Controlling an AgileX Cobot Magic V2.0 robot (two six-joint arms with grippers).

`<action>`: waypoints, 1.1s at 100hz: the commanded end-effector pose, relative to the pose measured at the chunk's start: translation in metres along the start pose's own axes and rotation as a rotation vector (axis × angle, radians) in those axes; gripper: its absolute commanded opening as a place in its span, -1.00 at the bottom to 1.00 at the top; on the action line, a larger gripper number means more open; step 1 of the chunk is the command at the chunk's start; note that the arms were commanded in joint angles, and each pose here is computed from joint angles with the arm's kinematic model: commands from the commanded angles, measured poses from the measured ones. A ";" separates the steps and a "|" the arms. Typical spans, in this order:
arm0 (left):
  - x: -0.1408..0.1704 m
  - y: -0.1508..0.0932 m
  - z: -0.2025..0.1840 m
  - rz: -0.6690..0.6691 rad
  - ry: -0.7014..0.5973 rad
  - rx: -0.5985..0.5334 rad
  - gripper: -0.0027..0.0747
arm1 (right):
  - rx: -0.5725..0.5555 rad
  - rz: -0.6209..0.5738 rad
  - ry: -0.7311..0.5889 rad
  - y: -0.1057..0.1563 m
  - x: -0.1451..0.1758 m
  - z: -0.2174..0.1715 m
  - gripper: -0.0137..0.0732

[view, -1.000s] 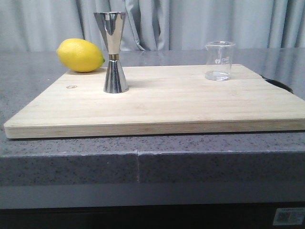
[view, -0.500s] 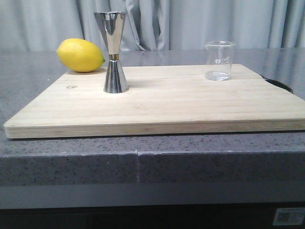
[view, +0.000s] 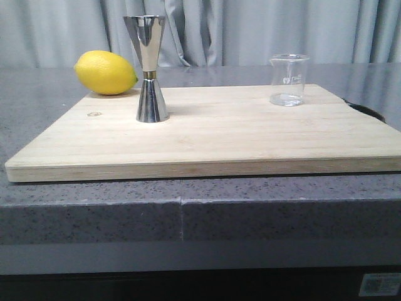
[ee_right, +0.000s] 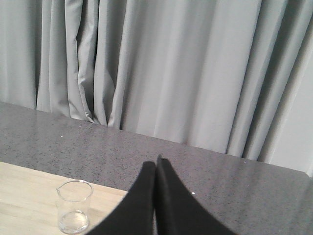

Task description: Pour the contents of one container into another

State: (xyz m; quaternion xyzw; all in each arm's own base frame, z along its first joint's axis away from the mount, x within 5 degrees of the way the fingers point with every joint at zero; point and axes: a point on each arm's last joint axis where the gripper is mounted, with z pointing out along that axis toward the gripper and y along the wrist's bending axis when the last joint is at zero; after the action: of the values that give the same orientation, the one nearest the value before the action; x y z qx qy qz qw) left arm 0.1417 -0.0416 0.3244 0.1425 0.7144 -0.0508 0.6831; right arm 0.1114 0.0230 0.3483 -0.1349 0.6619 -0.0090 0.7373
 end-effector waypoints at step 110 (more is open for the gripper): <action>-0.008 0.014 0.015 0.014 -0.061 -0.164 -0.96 | -0.084 -0.020 -0.039 0.006 -0.010 -0.001 -0.84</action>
State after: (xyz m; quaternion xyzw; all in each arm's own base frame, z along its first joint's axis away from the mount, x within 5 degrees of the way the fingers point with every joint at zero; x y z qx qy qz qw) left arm 0.1594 -0.0363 0.3207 0.1022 0.7159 -0.0096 0.6906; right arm 0.1092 0.0320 0.3475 -0.1752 0.6556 0.0222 0.7342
